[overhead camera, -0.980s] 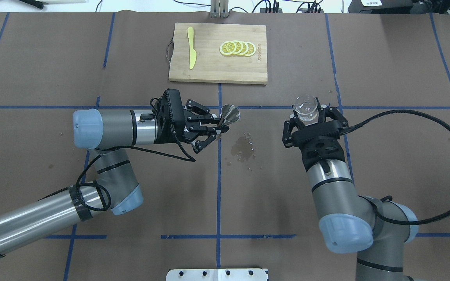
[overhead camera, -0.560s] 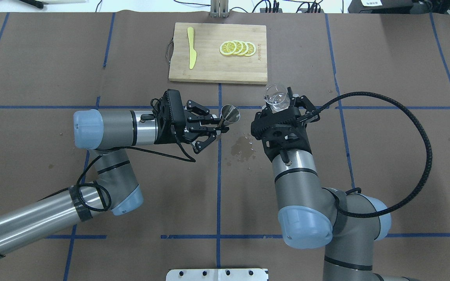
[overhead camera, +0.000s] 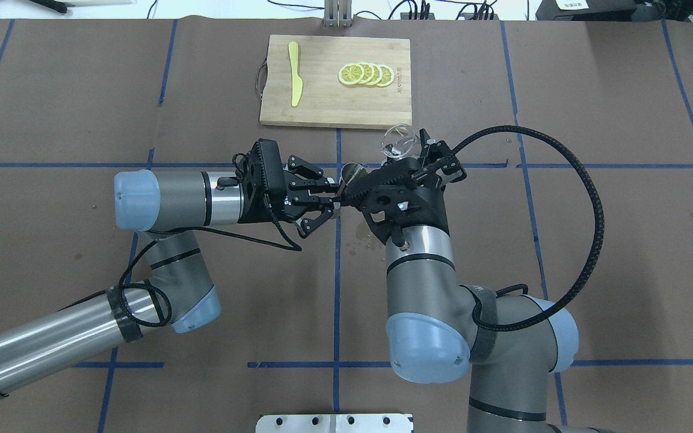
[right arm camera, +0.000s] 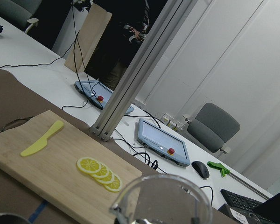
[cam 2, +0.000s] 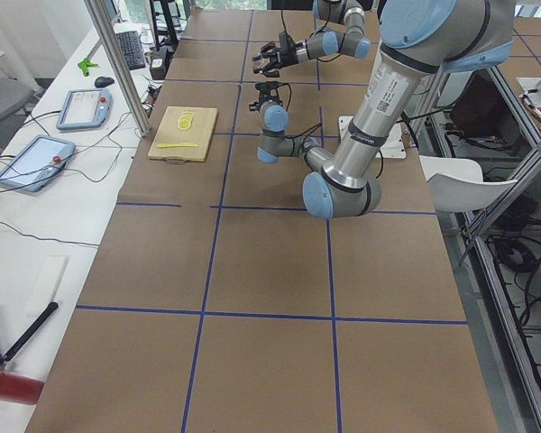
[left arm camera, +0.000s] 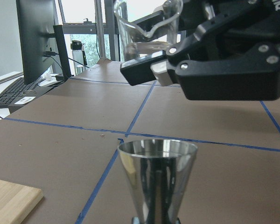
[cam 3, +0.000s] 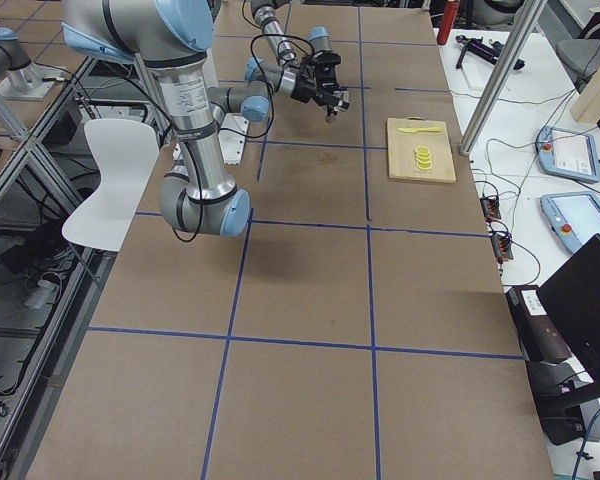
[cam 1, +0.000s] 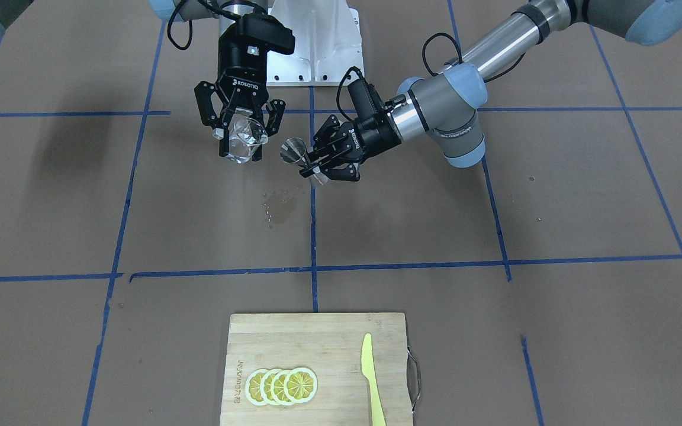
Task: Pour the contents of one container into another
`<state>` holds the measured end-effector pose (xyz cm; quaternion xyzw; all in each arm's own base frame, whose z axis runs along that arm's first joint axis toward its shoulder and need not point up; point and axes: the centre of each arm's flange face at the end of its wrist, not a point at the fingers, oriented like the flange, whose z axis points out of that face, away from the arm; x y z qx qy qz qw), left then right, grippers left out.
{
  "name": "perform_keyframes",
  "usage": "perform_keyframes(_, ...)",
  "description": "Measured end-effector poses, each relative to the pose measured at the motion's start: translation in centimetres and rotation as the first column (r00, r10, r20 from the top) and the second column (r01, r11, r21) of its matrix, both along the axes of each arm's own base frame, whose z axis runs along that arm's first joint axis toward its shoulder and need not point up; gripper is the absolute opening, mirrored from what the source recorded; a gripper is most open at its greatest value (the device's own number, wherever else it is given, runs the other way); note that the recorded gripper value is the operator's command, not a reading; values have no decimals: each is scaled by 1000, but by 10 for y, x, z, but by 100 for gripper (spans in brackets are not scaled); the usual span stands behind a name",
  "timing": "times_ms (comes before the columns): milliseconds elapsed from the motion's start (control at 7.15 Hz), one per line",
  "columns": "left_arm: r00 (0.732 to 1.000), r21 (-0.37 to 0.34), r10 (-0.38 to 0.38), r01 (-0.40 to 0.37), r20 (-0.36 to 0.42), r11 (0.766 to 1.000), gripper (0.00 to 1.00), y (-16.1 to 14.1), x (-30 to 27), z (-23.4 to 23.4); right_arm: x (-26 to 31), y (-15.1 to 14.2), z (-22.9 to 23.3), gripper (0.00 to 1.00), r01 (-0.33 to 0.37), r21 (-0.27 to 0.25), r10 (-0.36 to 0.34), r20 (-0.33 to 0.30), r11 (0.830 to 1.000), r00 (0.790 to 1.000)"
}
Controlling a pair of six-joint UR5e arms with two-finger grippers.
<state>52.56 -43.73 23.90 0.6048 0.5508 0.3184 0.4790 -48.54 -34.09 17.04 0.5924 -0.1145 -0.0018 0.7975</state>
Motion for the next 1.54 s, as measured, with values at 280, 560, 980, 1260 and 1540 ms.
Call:
perform_keyframes(280, 1000, 0, 0, 0, 0, 1000, 0, 0, 0, 0, -8, 0, -17, 0, 11, -12, -12, -90, 1000, 996)
perform_keyframes(560, 1000, 0, -1, 1, -1, 1000, 0, 0, 0, -1, -13, 2, -20, 0, 36, -7, -37, -185, 999, 982)
perform_keyframes(980, 1000, -2, -7, 7, -2, 1000, 0, -1, 0, -1, -20, 2, -16, 0, 58, -2, -56, -267, 998, 962)
perform_keyframes(1260, 1000, -3, -7, 7, -1, 1000, 0, -1, 0, 0, -20, 3, -15, 0, 72, 2, -68, -319, 997, 945)
perform_keyframes(1540, 1000, -3, -7, 7, -1, 1000, 0, -1, 0, 0, -20, 3, -18, 0, 86, 6, -77, -362, 996, 929)
